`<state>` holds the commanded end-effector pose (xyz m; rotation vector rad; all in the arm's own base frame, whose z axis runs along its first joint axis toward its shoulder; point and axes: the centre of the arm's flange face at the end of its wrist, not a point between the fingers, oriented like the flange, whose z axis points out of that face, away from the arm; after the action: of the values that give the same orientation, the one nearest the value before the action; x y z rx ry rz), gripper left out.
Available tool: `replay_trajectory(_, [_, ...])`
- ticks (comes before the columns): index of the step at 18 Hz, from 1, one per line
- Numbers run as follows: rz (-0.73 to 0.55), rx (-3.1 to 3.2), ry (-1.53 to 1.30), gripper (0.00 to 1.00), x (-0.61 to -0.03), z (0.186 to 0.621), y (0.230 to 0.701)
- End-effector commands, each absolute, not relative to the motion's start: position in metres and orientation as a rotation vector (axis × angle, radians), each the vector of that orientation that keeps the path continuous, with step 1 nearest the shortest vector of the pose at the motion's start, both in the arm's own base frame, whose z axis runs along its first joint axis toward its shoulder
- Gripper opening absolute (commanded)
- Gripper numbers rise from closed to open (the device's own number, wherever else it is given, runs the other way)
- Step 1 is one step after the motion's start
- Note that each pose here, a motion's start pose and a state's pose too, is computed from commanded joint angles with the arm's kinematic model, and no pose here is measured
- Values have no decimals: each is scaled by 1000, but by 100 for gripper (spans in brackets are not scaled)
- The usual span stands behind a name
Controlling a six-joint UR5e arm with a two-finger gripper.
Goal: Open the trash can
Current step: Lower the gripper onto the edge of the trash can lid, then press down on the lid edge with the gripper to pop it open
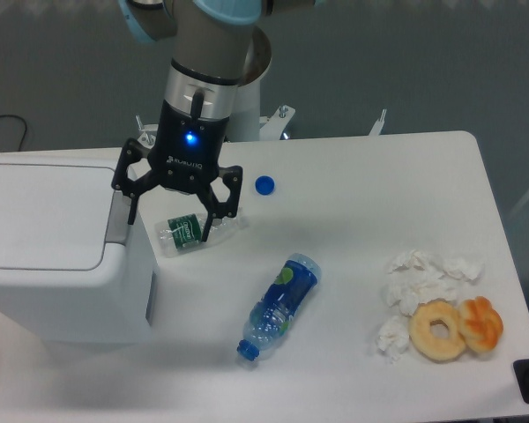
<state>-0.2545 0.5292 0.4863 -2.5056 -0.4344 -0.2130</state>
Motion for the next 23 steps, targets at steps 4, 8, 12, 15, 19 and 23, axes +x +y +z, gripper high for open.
replay_trajectory(4, [-227,-2519,-438,100,-252,476,528])
replay_trajectory(8, [-231,-2523,-430,100,-248,474,529])
replay_trajectory(12, [-238,-2530,-426,100,-246,470,530])
replay_trajectory(15, [-239,-2533,-425,100,-245,468,530])
replay_trajectory(19, [-239,-2533,-421,100,-245,468,530])
replay_trajectory(23, [-242,-2535,-418,100,-243,467,531])
